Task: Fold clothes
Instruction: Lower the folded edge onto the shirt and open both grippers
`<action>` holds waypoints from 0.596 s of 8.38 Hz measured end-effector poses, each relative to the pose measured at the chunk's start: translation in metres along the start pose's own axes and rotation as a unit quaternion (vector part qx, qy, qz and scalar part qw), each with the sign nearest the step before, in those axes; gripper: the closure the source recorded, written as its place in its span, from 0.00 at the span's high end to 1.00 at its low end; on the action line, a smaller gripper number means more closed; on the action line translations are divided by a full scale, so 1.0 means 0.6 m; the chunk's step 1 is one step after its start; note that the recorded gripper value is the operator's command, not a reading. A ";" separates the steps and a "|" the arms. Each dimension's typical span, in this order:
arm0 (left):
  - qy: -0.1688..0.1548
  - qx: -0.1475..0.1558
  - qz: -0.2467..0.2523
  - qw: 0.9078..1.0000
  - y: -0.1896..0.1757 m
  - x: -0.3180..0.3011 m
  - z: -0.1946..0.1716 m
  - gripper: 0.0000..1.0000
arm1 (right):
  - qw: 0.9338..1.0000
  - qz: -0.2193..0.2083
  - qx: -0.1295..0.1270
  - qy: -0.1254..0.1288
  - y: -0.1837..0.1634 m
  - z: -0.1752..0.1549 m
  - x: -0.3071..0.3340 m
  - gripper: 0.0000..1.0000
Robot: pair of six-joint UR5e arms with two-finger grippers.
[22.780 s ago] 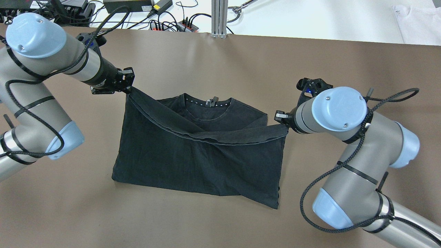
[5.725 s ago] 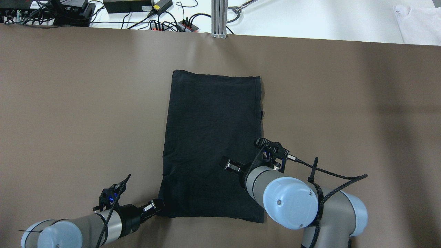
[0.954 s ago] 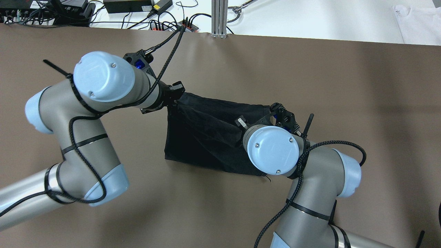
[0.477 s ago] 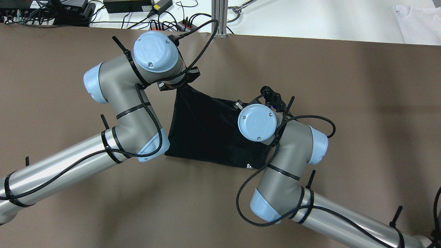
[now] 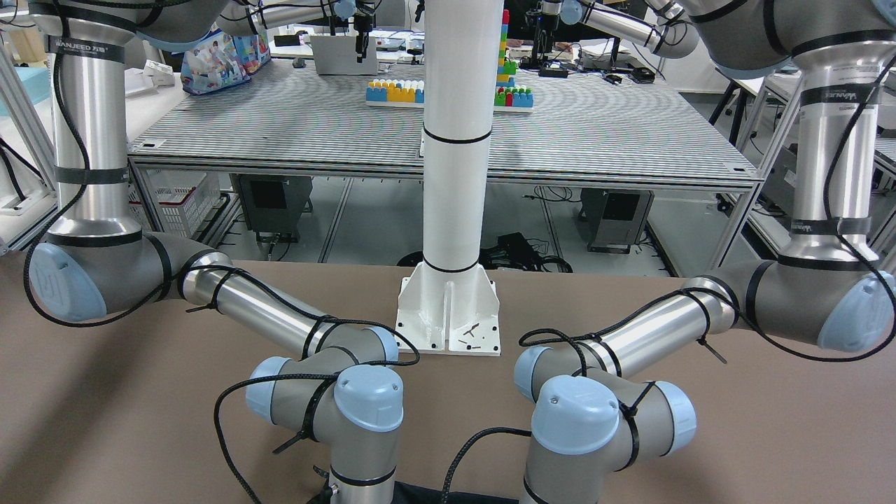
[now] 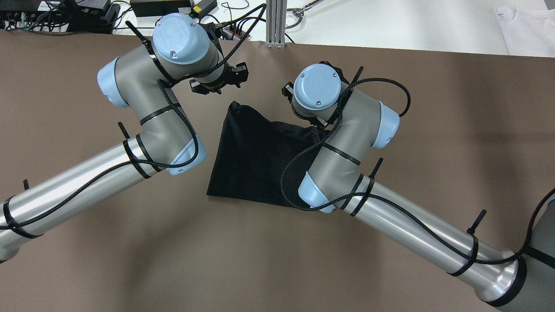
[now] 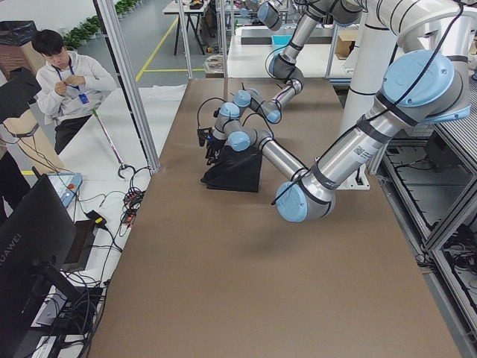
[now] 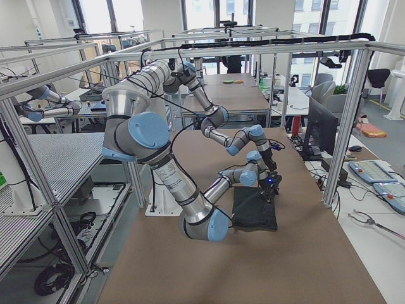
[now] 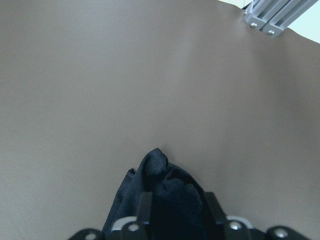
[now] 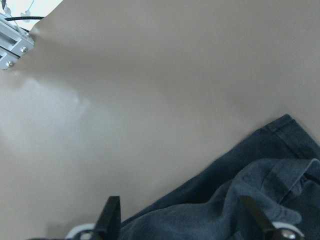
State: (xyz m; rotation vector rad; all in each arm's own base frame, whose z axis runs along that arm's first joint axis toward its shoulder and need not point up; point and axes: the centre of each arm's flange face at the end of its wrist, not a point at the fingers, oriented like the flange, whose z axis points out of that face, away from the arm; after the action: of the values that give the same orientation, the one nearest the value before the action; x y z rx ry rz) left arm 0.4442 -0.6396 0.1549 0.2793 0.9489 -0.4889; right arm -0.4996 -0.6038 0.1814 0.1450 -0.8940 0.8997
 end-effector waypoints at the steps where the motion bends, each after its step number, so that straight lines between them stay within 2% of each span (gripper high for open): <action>1: 0.005 -0.004 -0.001 1.000 -0.010 -0.001 -0.009 1.00 | 1.000 0.001 -0.017 -0.001 0.011 -0.004 -0.005 0.93; 2: 0.007 -0.006 -0.001 1.000 -0.015 -0.002 -0.013 1.00 | 1.000 -0.001 -0.029 0.001 0.044 0.002 0.001 0.93; 3: 0.008 -0.007 -0.001 1.000 -0.017 -0.003 -0.014 1.00 | 1.000 0.002 -0.029 0.002 0.083 0.011 0.011 0.89; 5: 0.007 -0.006 -0.001 1.000 -0.018 -0.004 -0.013 1.00 | 1.000 0.021 -0.018 0.007 0.131 0.031 0.036 0.84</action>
State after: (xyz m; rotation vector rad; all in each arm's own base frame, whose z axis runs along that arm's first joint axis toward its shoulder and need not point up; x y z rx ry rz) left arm 0.4317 -0.6448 0.1524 0.2720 0.9659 -0.4826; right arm -0.5618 -0.5488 0.1904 0.0902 -0.9020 0.9219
